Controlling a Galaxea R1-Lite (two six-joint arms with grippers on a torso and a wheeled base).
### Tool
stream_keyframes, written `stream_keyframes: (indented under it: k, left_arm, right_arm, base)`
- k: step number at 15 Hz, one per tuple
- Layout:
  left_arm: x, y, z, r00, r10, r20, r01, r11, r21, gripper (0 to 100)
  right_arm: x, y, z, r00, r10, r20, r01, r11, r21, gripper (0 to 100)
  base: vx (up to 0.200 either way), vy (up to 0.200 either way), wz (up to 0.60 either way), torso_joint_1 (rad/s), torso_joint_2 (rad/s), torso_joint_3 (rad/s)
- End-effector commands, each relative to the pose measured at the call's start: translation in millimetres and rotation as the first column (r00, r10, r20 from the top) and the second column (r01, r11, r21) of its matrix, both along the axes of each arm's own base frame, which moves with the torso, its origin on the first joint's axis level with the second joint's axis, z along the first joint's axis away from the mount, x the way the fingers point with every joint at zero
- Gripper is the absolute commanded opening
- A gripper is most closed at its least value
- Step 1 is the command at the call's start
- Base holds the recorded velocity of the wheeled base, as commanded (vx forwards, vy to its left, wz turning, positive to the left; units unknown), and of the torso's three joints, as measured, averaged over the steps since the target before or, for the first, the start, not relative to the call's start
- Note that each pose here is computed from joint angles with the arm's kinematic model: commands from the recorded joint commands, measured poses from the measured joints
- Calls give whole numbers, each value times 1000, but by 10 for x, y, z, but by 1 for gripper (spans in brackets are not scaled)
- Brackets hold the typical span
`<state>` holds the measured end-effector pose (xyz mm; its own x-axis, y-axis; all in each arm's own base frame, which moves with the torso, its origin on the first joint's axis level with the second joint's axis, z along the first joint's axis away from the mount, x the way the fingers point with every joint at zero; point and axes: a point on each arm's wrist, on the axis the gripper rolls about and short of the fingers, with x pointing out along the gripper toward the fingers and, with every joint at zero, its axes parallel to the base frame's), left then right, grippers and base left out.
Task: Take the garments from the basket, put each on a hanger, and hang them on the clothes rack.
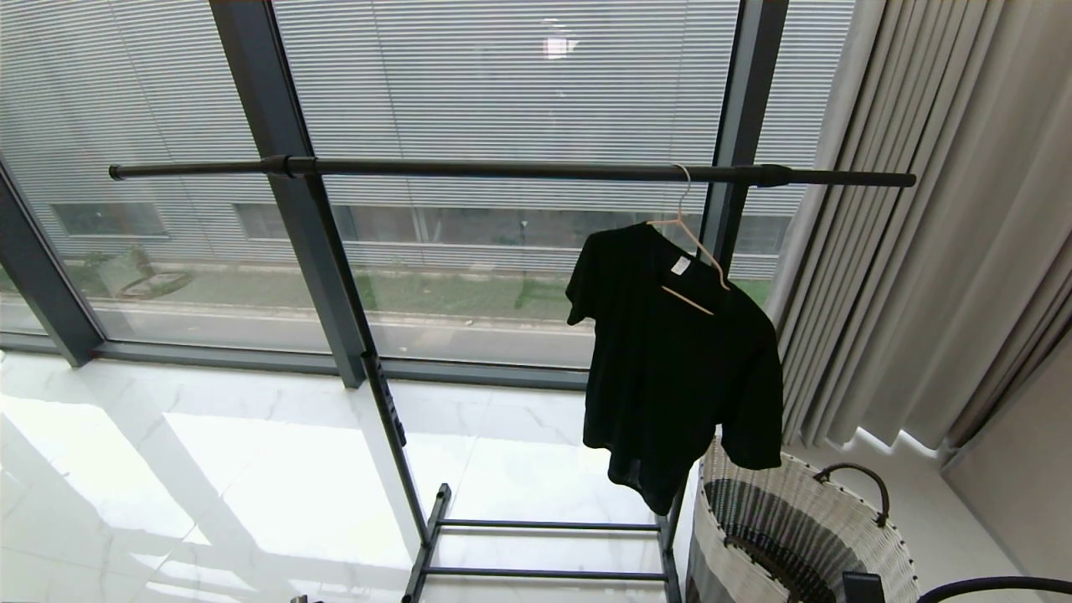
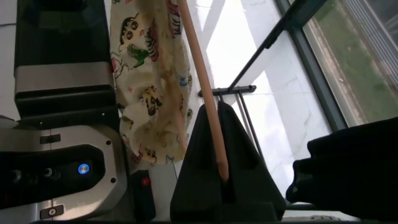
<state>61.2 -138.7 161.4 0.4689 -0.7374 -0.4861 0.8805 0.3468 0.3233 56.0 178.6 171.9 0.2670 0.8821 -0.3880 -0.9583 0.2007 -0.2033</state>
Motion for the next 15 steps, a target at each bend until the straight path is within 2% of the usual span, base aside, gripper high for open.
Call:
stream_keyframes:
  k: [1, 4, 5, 9, 12, 13, 15]
  left_arm:
    - [7, -9, -6, 1000, 4, -2, -4, 1000, 2, 0]
    - [59, -9, -11, 999, 35, -4, -35, 999, 6, 0]
    - [68, 0, -13, 999, 43, -4, -43, 999, 6, 0]
    - [67, 14, -12, 999, 49, -2, -49, 999, 4, 0]
    - [62, 86, -44, 998, 65, 0, -65, 998, 8, 0]
    - [52, 101, -62, 998, 63, -1, -63, 998, 13, 0]
    - [112, 129, -52, 992, 122, 8, -122, 992, 12, 0]
  right_arm:
    - [-9, 2, 0, 1000, 7, -2, -7, 1000, 2, 0]
    - [-29, 6, -14, 1000, 16, -5, -16, 1000, -5, 0]
    - [-30, 1, -25, 1000, 16, -9, -16, 1000, -17, 100]
    - [-13, -44, 2, 1000, -5, -7, 5, 1000, -8, 100]
    - [99, -135, 15, 992, -122, 16, 122, 993, -2, 100]
    - [105, -156, 28, 991, -131, 18, 131, 991, 6, 100]
    - [93, -165, 23, 992, -124, 19, 124, 992, 5, 100]
  base:
    - [0, 0, 0, 0, 0, 0]
    - [0, 0, 0, 0, 0, 0]
    - [0, 0, 0, 0, 0, 0]
    - [0, 0, 0, 0, 0, 0]
    - [0, 0, 0, 0, 0, 0]
    - [0, 0, 0, 0, 0, 0]
    - [0, 0, 0, 0, 0, 0]
